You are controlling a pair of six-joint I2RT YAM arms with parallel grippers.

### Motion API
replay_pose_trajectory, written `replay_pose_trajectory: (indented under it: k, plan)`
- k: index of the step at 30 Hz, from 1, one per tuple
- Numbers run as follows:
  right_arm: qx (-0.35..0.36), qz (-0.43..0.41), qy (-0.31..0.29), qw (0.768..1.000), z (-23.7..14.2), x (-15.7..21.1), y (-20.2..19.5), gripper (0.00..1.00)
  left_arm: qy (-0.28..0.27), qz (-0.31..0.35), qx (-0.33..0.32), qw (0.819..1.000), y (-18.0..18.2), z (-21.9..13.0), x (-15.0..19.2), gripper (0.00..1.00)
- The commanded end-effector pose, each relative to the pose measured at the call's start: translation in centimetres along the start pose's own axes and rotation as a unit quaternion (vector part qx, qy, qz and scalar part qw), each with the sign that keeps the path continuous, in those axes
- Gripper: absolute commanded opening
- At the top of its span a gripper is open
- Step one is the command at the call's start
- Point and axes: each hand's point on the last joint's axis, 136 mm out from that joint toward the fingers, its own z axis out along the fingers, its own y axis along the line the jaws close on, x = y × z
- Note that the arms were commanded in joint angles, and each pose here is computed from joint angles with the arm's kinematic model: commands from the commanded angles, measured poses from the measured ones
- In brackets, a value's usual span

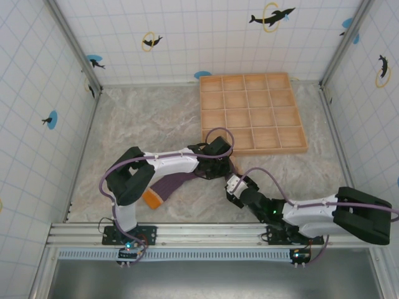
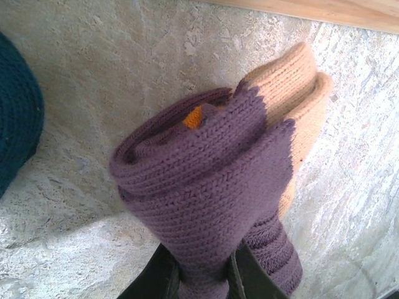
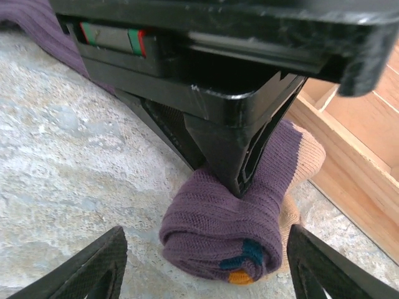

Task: Roll the socks

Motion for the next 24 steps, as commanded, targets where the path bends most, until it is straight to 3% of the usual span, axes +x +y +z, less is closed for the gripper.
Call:
replay_pose_trajectory:
  k: [1, 10, 20, 24]
  plan:
    - [0.017, 0.006, -0.023, 1.0, 0.4, -1.4, -0.4, 0.68, 0.035, -0.003, -0.044, 0.998, 2.3, 0.1, 1.5, 0.05]
    - [0.011, 0.03, -0.013, 0.999, 1.5, -0.4, -0.1, 0.61, 0.044, -0.005, -0.038, 0.998, 2.2, 0.2, 1.8, 0.04]
    - [0.01, 0.042, 0.033, 0.999, 2.5, 2.1, 0.0, 0.43, 0.052, -0.008, -0.025, 0.998, 1.7, 0.4, 2.0, 0.04]
    - [0.004, 0.064, 0.044, 0.997, 2.5, 2.7, 0.0, 0.29, 0.051, -0.007, -0.021, 0.998, 1.4, 0.4, 2.0, 0.05]
